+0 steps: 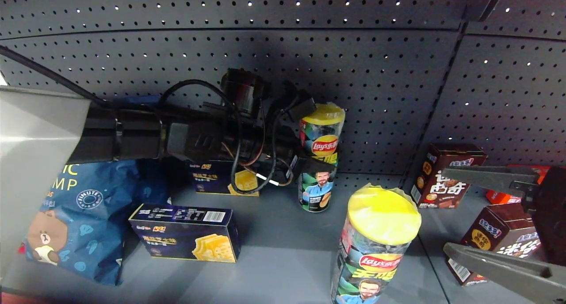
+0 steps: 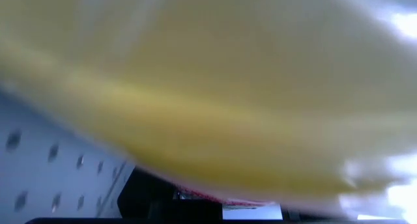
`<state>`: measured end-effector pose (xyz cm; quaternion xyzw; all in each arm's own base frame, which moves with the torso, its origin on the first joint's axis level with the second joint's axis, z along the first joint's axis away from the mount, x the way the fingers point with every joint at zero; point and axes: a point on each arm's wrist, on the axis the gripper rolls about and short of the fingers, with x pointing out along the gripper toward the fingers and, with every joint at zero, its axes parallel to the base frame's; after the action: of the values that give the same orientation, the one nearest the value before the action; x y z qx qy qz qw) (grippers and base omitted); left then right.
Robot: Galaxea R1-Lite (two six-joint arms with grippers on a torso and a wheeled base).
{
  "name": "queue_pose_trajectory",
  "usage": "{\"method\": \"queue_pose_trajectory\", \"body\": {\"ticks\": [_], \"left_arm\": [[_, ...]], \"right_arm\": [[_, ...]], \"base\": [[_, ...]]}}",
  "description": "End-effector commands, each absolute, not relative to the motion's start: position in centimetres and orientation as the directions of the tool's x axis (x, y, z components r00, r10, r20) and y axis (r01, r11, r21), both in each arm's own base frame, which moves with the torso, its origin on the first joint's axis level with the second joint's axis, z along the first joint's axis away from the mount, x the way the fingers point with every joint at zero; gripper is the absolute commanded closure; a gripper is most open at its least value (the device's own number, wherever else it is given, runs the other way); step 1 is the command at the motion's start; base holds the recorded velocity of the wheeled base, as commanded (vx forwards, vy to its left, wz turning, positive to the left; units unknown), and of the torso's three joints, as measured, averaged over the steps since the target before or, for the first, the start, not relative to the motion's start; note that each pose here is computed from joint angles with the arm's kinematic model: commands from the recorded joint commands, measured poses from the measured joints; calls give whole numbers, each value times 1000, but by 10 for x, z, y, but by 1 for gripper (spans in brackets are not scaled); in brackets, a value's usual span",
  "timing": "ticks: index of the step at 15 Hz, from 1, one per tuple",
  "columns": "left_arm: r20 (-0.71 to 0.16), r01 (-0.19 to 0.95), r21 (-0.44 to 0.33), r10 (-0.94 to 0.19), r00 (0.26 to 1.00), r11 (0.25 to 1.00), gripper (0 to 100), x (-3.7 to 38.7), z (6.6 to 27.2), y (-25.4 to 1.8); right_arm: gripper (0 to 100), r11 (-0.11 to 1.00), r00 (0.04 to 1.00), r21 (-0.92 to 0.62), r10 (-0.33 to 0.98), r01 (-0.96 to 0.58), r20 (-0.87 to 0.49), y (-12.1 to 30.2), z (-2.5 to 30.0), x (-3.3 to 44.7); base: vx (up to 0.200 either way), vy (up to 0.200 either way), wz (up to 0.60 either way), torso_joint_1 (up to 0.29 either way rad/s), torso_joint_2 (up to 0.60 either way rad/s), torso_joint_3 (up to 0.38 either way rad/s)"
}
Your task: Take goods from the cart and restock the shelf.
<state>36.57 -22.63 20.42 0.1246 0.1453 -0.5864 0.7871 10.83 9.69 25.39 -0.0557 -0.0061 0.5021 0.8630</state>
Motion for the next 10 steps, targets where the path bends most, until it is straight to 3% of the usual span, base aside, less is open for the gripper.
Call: {"method": "queue_pose_trajectory", "body": {"ticks": [1,10], "left_arm": [[-377,959,16,-887,266,281,100,381,193,-231],[-372,963,22,-892,257,268,100,394,180,-246]], "right_arm": [[0,490,496,-101,867,-866,-50,97,253,109],[0,490,497,-98,866,-866,-57,97,251,109]], "base": [[0,0,0,0,0,0],[0,0,0,0,0,0]]}}
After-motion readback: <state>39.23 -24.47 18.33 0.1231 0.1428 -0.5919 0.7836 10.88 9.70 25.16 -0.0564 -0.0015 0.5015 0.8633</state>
